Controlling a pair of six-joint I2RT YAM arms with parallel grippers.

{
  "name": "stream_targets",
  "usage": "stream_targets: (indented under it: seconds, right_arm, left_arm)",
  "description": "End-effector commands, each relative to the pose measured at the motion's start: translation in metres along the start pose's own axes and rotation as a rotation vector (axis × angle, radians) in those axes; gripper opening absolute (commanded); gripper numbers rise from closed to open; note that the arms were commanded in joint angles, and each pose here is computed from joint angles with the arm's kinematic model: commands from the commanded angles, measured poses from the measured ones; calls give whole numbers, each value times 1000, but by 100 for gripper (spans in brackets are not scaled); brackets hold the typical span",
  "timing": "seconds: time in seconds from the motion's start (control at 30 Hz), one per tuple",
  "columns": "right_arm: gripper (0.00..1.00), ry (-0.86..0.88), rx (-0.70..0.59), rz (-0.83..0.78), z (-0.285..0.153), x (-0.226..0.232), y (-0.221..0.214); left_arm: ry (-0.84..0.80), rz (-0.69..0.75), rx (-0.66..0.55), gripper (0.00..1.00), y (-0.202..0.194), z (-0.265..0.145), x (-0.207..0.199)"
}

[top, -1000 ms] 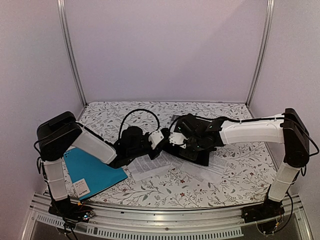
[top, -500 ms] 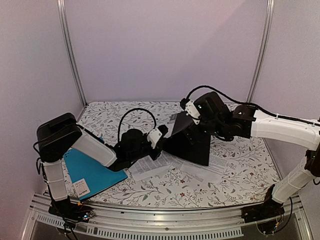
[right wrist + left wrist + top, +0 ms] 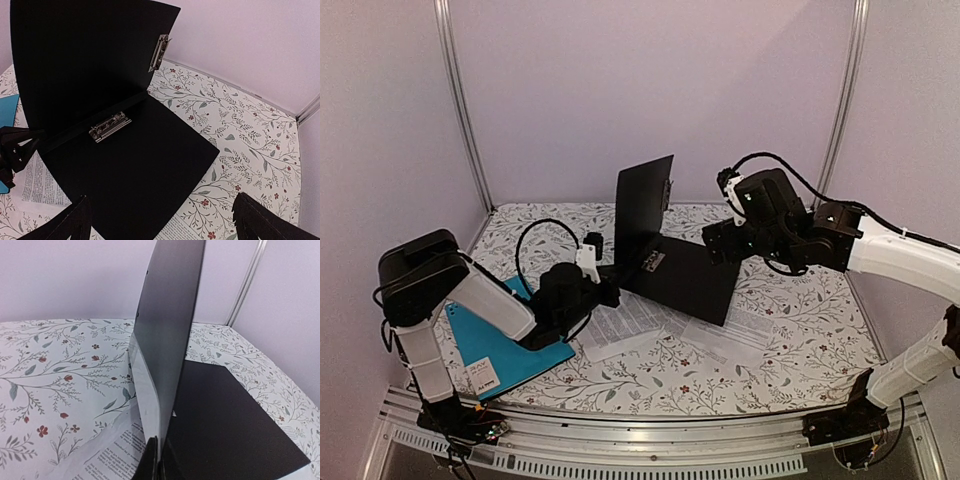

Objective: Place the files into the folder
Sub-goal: Open the folder at the center of the board, then move the folder to the center of the board.

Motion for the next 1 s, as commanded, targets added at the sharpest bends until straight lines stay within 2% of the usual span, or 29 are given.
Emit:
stream_targets:
  seconds: [0.0, 0.13, 0.23, 0.33, 0.43, 0.67, 0.8, 0.97]
  right_arm:
    - [99, -21, 71, 3, 17, 4, -20]
    - [99, -9, 90, 0, 24, 7, -23]
    - [99, 5, 103, -5, 29, 11, -25]
    - [99, 10, 117, -18, 36, 14, -27]
    - [99, 21, 138, -23, 43, 16, -31]
    - [99, 58, 208, 28, 53, 14, -50]
    - [99, 79, 283, 109, 63, 10, -76]
    - [99, 165, 361, 297, 81, 13, -114]
  left_arm:
    - [85, -342, -83, 0, 17, -14, 20]
    - [149, -555, -122, 0, 10, -30, 44]
    - [169, -663, -145, 0, 6, -37, 55]
    - [179, -715, -112, 13, -2, -37, 57]
    - [181, -742, -59, 30, -11, -36, 55]
    - [160, -739, 50, 65, -15, -43, 48]
    - [220, -714, 84, 77, -18, -64, 59]
    - [271, -619, 84, 84, -11, -81, 69]
Point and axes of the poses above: each gripper's point midway between its finger pads, its own z axis out along the fingers, its own x axis along the line the jaws close on, y = z × x, the point moved 1 cm from there along -z, back along the fingers, and after that the axes turned 14 degrees about -z, right-handed, at the moved point
